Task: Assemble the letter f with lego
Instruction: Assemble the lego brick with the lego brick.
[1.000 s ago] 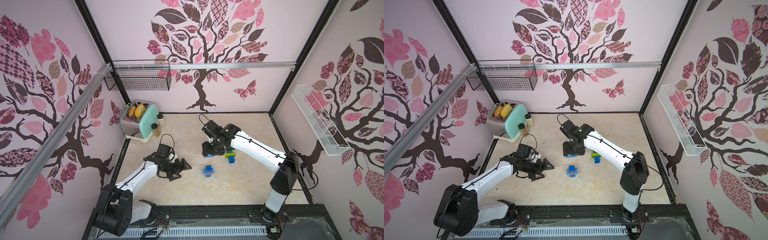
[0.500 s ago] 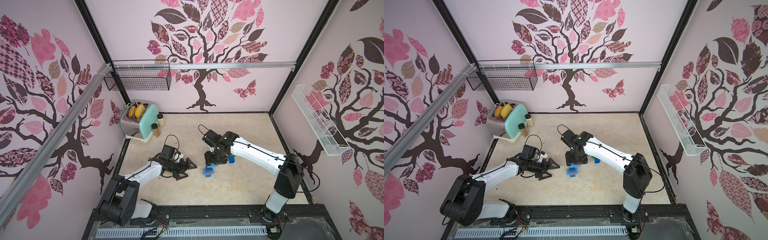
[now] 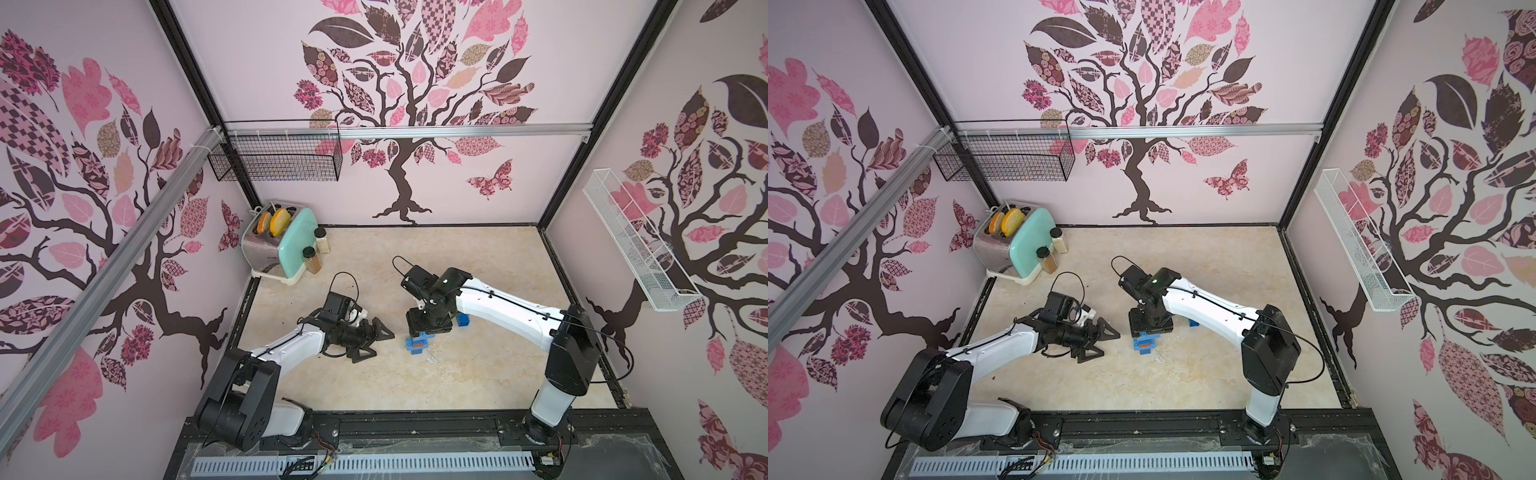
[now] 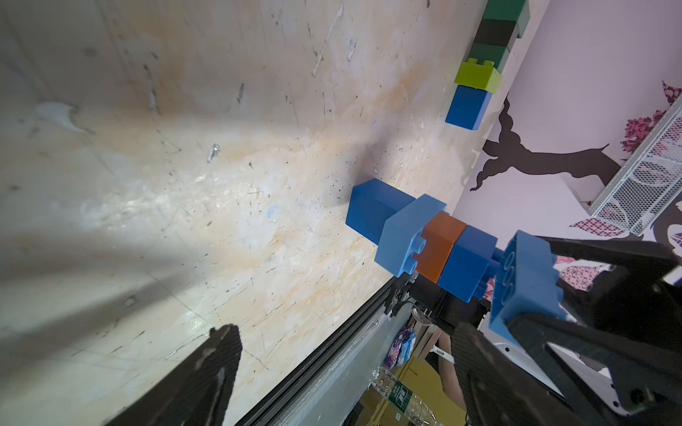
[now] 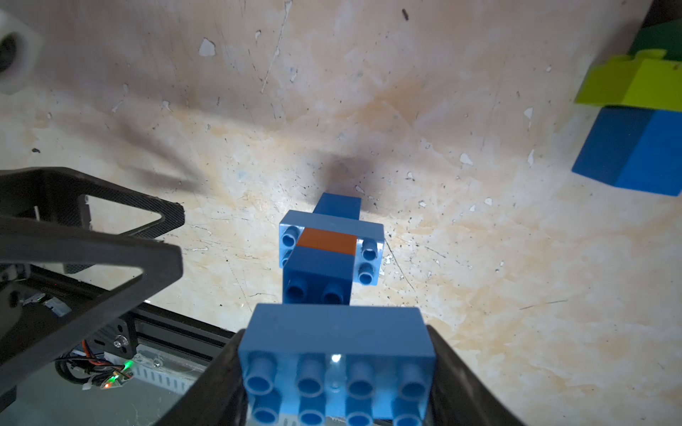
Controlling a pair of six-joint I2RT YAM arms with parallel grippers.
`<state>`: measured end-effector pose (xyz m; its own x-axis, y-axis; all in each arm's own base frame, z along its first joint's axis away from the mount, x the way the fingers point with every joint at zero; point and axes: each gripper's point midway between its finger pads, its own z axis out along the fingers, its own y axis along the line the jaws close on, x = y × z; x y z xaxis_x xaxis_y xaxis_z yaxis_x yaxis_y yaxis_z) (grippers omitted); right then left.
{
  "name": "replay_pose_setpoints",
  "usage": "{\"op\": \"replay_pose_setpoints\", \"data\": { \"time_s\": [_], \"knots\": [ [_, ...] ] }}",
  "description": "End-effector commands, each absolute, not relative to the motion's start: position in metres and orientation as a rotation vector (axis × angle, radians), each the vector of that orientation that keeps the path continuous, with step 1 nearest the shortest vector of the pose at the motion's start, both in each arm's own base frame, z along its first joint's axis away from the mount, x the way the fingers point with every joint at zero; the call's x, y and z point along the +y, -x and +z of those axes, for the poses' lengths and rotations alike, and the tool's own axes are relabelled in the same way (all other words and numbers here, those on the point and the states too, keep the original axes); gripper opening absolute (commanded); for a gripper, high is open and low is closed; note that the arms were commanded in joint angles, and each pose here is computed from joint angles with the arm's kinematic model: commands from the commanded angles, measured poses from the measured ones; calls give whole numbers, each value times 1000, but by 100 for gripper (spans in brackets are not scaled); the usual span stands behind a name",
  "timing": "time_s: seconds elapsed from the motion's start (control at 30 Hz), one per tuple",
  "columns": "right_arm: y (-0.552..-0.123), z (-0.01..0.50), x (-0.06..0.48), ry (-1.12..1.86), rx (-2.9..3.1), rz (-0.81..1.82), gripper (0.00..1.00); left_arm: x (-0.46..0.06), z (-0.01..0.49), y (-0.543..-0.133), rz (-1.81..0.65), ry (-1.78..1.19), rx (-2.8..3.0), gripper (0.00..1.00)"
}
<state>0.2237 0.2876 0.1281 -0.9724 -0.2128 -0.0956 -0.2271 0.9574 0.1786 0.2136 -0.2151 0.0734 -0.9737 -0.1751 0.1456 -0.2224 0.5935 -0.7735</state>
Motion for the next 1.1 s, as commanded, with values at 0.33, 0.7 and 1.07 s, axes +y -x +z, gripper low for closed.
{"op": "replay_pose_setpoints", "data": {
  "time_s": [0.33,0.7,1.07],
  "knots": [
    [-225,120,289,351,3039,258,67,-213,77,-211,1354,-330,-2774,93],
    [-225,112,288,353,3061,219,67,-210,74,-211,1337,-352,-2781,94],
    [-224,105,285,338,3076,177,66,-204,73,-210,1321,-370,-2783,93]
  ]
}}
